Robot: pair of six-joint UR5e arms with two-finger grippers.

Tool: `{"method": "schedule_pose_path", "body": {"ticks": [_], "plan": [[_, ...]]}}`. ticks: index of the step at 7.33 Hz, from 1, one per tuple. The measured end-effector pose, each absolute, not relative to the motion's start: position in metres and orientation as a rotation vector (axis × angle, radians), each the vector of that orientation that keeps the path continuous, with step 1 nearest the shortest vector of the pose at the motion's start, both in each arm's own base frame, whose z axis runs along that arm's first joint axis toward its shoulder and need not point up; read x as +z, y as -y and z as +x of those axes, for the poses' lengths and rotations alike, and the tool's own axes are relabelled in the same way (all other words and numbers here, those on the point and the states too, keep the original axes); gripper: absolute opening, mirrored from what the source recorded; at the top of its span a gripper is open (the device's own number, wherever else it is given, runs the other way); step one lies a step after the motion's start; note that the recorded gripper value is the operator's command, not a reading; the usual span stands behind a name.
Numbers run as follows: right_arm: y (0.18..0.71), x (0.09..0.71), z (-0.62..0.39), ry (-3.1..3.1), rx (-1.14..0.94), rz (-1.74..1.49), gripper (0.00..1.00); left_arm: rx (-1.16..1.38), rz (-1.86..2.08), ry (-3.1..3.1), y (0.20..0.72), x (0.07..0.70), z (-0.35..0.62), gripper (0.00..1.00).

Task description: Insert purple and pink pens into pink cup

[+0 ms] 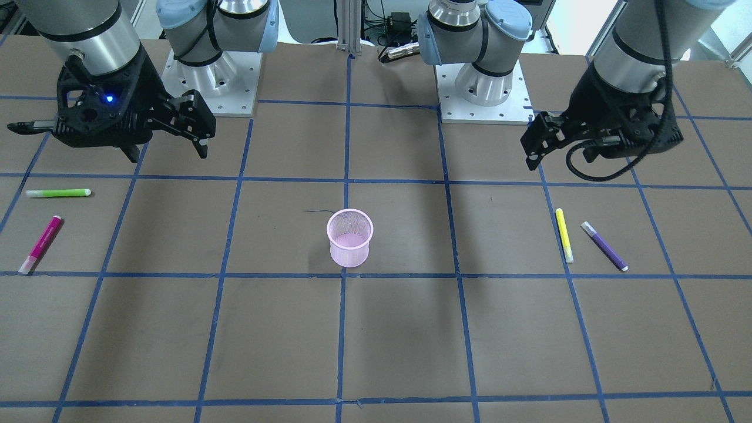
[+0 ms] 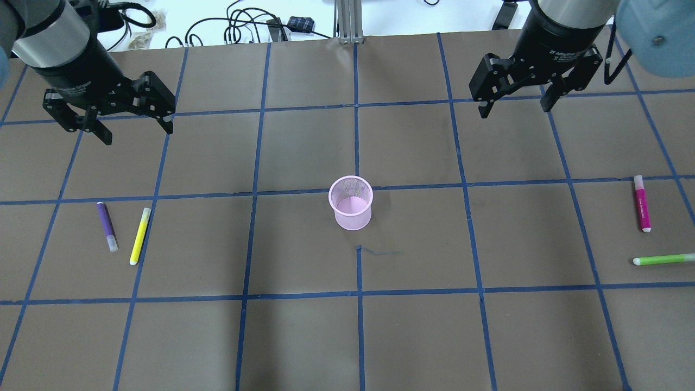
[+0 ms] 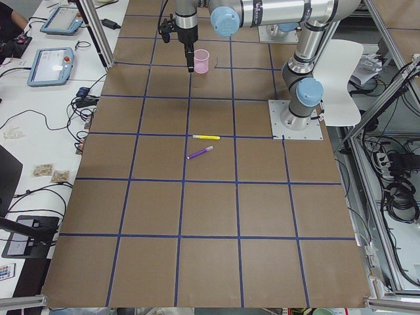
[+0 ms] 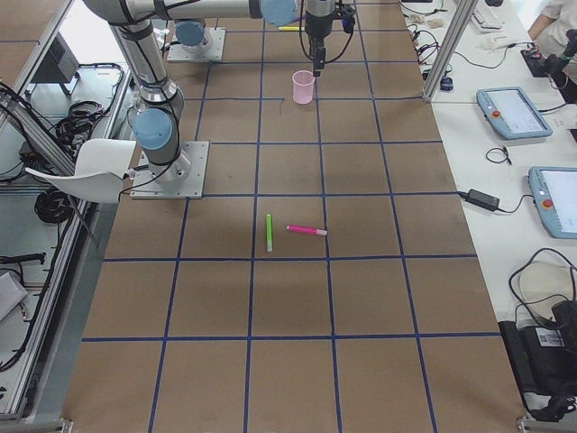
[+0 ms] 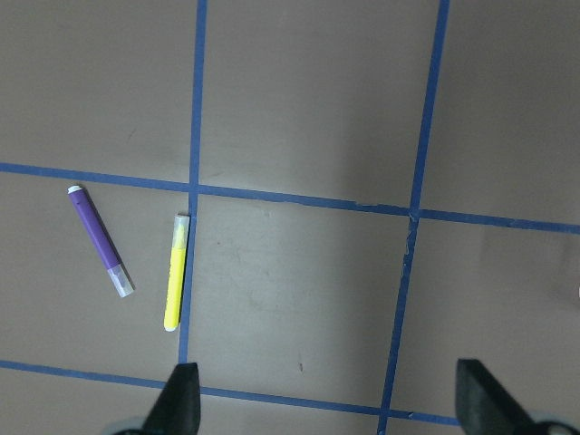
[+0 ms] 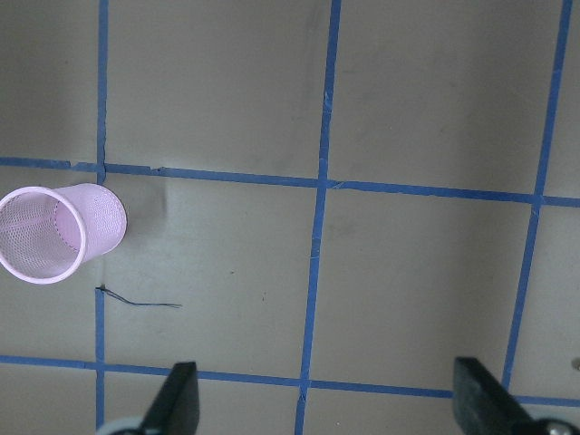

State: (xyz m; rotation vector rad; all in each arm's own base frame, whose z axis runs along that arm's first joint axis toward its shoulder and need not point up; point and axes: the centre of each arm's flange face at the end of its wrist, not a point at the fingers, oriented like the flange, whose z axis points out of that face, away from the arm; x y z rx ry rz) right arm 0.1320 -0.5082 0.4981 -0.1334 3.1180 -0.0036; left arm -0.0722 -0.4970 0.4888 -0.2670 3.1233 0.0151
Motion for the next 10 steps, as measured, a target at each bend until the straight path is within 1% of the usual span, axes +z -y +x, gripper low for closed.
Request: {"method": "schedule_pose_path", "body": {"ticks": [3,6,8,10], "plan": [[0.512,0.498,0.130,-3.115,-0.005,-0.162,1.00,-0.002,-0.125,-3.136,0.464,0.488,-0.120,1.00],[0.521,0.480,0.106,-3.112,0.073,-0.080,1.00,-0.003,-0.082,-3.131,0.453,0.493,-0.122,1.00],[0.525,0.452,0.043,-3.101,0.154,0.089,1.00,-0.001,-0.078,-3.127,0.452,0.493,-0.121,1.00],[0.522,0.404,-0.066,-3.106,0.111,0.241,1.00,-0.003,-0.080,-3.128,0.458,0.492,-0.103,1.00]]}}
